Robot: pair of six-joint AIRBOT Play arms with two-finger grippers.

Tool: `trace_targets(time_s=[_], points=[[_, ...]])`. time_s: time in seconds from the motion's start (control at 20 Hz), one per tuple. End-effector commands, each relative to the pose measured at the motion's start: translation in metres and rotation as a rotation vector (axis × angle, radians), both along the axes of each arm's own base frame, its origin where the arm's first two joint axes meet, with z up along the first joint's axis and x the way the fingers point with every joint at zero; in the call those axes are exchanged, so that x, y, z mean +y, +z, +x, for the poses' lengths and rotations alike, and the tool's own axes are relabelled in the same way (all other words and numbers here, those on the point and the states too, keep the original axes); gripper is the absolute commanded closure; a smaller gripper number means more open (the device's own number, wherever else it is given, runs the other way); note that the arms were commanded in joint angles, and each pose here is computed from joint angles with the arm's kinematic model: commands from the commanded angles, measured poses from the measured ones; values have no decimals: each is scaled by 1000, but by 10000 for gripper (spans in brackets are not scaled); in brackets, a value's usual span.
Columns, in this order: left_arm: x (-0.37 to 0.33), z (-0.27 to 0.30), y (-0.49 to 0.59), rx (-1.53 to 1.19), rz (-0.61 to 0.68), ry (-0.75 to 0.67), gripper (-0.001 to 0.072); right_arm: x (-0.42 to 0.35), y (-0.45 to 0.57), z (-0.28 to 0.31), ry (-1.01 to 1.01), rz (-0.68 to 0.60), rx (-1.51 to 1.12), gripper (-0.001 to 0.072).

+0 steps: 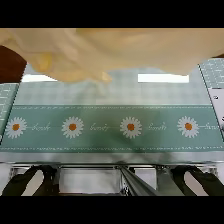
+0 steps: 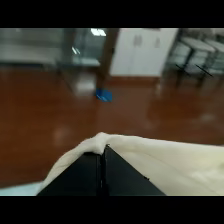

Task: Fold the shirts.

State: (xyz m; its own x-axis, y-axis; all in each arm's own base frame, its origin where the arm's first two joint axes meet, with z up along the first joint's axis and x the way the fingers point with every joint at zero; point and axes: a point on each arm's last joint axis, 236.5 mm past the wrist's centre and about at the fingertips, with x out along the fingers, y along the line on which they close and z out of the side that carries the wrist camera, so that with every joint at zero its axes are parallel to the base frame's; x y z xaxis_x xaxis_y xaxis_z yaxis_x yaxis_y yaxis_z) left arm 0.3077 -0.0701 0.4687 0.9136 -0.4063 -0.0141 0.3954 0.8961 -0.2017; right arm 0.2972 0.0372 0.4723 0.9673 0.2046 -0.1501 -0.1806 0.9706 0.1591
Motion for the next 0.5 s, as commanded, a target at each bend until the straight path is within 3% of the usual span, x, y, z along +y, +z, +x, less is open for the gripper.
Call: trace_targets(time_s=[0.0,0.2,0.45], points=[[4,-79,46,-114,97,134,680,3,33,-101,-56,-79,-132,683],[-2,-135,41,-129,185,187,680,10,22,-152,-56,-114,-120,683],[27,-156,-1,46,215,327,680,13,-6,-160,-42,-115,-7,683]])
